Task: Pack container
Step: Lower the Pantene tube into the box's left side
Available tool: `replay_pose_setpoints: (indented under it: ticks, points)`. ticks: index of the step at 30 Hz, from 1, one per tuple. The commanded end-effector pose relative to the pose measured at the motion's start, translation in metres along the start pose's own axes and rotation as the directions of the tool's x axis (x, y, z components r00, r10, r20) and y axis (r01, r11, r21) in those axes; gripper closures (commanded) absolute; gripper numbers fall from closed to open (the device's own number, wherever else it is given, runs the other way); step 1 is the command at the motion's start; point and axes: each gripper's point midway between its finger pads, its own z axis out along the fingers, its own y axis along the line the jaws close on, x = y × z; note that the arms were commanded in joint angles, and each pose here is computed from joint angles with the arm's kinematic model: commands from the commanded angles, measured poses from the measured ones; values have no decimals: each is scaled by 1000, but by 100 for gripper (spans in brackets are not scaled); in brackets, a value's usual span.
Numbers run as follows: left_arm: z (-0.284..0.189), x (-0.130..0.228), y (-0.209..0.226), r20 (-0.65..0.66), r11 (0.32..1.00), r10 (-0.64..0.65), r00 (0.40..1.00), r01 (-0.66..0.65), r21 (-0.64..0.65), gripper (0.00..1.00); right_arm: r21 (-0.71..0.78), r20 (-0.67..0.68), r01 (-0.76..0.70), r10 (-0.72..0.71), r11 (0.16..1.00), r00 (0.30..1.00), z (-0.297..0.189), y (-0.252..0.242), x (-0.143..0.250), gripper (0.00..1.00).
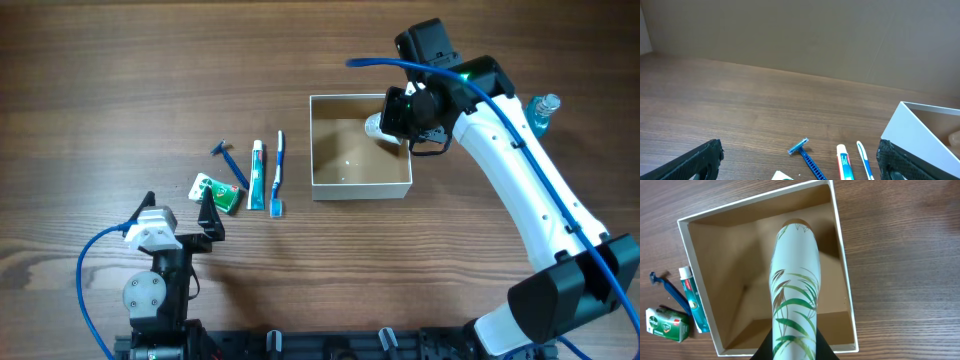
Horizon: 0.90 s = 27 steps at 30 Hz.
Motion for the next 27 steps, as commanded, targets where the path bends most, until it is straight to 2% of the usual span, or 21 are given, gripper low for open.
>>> replay_pose_setpoints:
  ticks: [1,6,27]
  points:
    - [0,2,1,-7,1000,-17,1000,17,-9,0,-92,-9,51,-52,994,999,-2,19,0,96]
    - [0,2,1,-7,1000,-17,1000,17,-9,0,-182,-26,77,-83,980,996,-4,36,3,96]
    - [0,2,1,-7,1000,-17,1000,17,-9,0,-206,-15,151,-158,967,987,-1,56,11,96]
